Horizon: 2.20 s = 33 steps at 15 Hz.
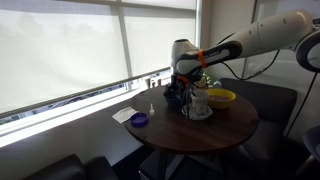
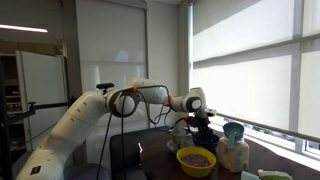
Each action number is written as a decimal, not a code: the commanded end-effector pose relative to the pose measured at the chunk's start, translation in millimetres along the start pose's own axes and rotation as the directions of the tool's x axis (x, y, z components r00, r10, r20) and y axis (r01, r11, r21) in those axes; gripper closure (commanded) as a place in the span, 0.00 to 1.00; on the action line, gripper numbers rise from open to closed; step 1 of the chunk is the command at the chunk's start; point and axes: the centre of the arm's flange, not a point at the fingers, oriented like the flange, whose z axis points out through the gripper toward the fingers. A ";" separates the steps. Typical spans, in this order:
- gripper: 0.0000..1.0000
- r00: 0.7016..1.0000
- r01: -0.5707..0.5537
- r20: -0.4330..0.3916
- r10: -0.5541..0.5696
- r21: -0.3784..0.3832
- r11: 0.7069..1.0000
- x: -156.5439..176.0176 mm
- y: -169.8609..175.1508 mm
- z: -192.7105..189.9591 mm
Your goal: Remove the green block from the blue bowl and put it on the table
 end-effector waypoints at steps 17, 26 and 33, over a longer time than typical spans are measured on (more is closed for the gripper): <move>0.92 0.950 -0.119 -0.292 0.108 -0.019 0.993 -33.1 19.1 -142.7; 0.92 0.800 -0.517 -0.431 0.416 -0.145 0.843 -146.7 54.5 -182.6; 0.92 0.639 -0.653 -0.574 0.513 -0.050 0.756 -233.6 86.0 -189.2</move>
